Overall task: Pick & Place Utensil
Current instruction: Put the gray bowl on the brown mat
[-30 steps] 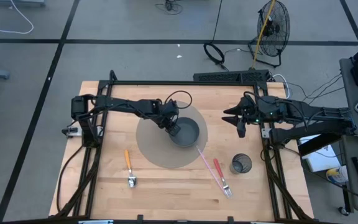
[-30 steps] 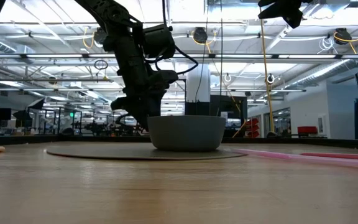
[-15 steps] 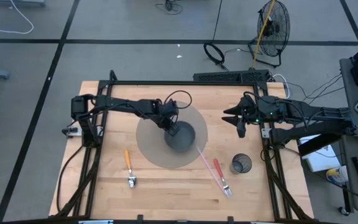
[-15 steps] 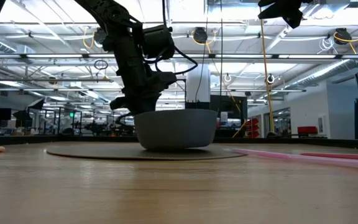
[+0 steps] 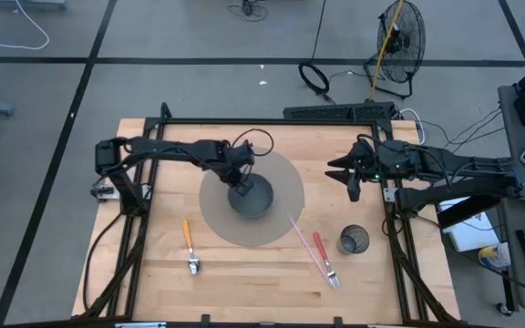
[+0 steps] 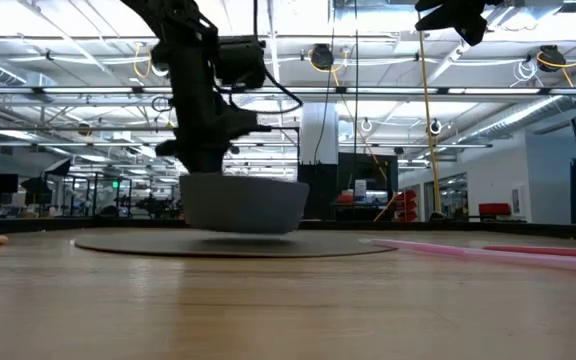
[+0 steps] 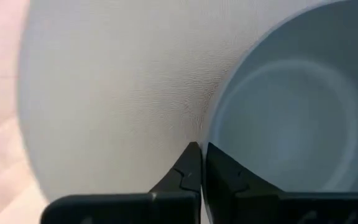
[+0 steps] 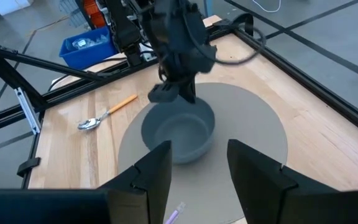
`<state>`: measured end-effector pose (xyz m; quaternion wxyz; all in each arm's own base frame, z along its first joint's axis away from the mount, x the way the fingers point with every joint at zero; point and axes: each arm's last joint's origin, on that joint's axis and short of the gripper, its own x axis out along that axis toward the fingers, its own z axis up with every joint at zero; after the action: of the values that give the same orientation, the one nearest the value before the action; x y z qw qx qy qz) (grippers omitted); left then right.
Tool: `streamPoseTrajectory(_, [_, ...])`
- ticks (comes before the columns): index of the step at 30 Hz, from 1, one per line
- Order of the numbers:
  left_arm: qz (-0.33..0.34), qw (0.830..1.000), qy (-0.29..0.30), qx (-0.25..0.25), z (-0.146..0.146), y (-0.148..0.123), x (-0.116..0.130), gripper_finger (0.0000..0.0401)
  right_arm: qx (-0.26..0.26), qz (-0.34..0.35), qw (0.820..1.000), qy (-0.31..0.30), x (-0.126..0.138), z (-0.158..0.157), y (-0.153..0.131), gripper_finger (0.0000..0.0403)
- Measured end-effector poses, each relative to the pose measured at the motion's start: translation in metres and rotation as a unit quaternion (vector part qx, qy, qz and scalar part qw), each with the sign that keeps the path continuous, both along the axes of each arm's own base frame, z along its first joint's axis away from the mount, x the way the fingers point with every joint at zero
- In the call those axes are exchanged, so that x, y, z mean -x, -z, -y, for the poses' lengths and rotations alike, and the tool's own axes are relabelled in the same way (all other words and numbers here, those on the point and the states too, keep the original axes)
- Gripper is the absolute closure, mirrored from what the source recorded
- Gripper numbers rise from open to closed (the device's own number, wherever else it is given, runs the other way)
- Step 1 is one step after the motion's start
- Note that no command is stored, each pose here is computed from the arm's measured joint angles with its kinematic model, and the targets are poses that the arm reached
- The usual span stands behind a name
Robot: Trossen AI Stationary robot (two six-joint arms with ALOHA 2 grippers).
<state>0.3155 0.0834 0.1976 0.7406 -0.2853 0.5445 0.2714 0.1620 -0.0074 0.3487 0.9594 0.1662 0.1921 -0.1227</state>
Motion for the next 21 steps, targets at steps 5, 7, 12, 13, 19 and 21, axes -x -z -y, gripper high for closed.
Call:
streamPoseTrajectory(5, [-0.011, 1.000, -0.008, -0.022, -0.007, -0.020, 0.017, 0.0397, 0.000, 0.004, 1.000, 0.000, 0.000, 0.000, -0.001, 0.0250])
streamPoseTrajectory(7, [-0.017, 1.000, -0.010, -0.024, -0.010, -0.024, 0.023, 0.0397, 0.000, 0.008, 1.000, 0.000, -0.001, 0.000, -0.001, 0.0250])
streamPoseTrajectory(12, [-0.041, 0.999, -0.015, -0.025, -0.017, -0.023, 0.036, 0.0397, -0.003, 0.012, 1.000, 0.002, -0.001, 0.000, -0.002, 0.0250])
streamPoseTrajectory(13, [-0.045, 0.999, -0.016, -0.023, -0.017, -0.020, 0.038, 0.0397, -0.003, 0.011, 1.000, 0.002, -0.001, 0.000, -0.002, 0.0250])
streamPoseTrajectory(19, [-0.041, 0.999, -0.008, -0.001, -0.014, -0.001, 0.042, 0.0396, -0.008, 0.013, 1.000, 0.003, -0.001, 0.000, -0.002, 0.0250])
streamPoseTrajectory(21, [-0.040, 0.999, -0.012, 0.005, -0.012, 0.006, 0.043, 0.0396, -0.008, 0.012, 1.000, 0.003, -0.001, 0.000, -0.002, 0.0250])
